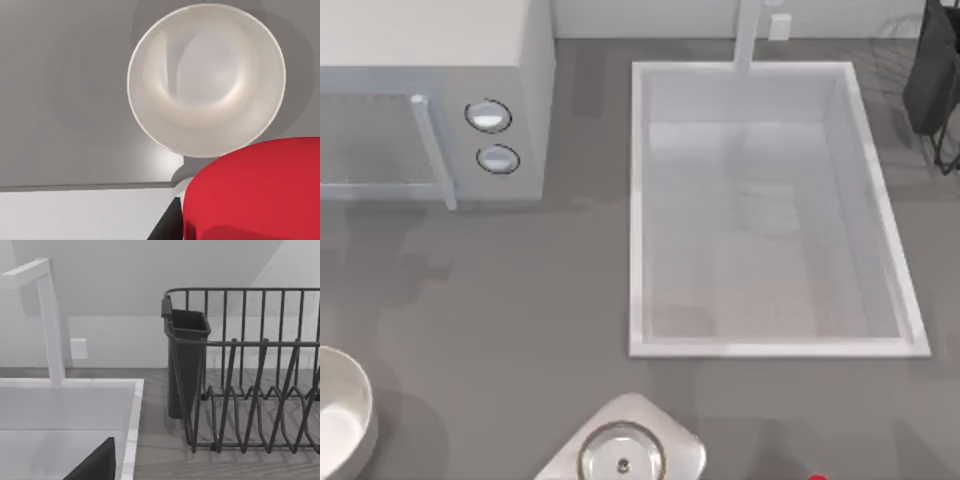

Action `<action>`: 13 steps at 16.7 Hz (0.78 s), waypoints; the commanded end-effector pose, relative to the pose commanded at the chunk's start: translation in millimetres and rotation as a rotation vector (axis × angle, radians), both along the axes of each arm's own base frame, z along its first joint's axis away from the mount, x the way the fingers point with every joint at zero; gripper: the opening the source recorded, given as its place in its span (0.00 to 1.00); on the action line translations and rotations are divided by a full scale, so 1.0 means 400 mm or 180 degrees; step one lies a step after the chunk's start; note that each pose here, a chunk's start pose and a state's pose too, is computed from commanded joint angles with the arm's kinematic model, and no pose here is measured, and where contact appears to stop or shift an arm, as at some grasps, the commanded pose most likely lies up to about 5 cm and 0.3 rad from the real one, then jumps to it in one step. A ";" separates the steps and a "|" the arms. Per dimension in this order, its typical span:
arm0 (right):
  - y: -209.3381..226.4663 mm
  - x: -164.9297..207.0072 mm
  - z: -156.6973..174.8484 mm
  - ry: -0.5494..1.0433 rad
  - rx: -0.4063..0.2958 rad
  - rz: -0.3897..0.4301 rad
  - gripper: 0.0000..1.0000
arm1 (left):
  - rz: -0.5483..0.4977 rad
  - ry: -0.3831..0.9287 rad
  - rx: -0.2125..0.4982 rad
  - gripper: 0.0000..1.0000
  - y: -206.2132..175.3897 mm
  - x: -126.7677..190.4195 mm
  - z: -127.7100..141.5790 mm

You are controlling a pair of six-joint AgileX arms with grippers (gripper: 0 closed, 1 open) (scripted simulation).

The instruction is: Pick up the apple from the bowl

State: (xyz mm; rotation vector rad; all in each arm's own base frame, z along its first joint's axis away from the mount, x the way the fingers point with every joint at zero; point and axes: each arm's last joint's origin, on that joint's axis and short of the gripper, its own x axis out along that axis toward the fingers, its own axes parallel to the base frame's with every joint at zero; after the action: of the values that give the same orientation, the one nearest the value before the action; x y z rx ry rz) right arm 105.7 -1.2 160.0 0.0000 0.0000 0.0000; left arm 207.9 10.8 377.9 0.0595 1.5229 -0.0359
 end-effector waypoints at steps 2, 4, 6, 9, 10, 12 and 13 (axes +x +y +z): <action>0.000 0.000 0.000 0.0000 0.0000 0.0000 1.00 | 0.0004 -0.0003 -0.0001 0.00 -0.003 0.009 0.001; 0.000 0.000 0.000 0.0000 0.0000 0.0000 1.00 | 0.0017 -0.0011 -0.0008 0.00 -0.018 0.047 0.006; 0.000 0.000 0.000 0.0000 0.0000 0.0000 1.00 | 0.0030 0.0000 -0.0021 0.00 -0.049 0.114 0.004; 0.000 0.000 0.000 0.0000 0.0000 0.0000 1.00 | 0.0044 0.0094 -0.0038 0.00 -0.133 0.250 -0.034; 0.000 0.000 0.000 0.0000 0.0000 0.0000 1.00 | 0.0046 0.0133 -0.0039 0.00 -0.172 0.297 -0.058; 0.000 0.000 0.000 0.0000 0.0000 0.0000 1.00 | 0.0045 0.0208 -0.0037 0.00 -0.261 0.379 -0.117; 0.000 0.000 0.000 0.0000 0.0000 0.0000 1.00 | 0.0045 0.0236 -0.0033 0.00 -0.309 0.412 -0.149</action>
State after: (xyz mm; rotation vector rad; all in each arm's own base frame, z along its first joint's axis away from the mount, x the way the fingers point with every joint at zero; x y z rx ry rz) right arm 105.7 -1.2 160.0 0.0000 0.0000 0.0000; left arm 372.8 -112.7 318.3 0.0393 1.5969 -0.0351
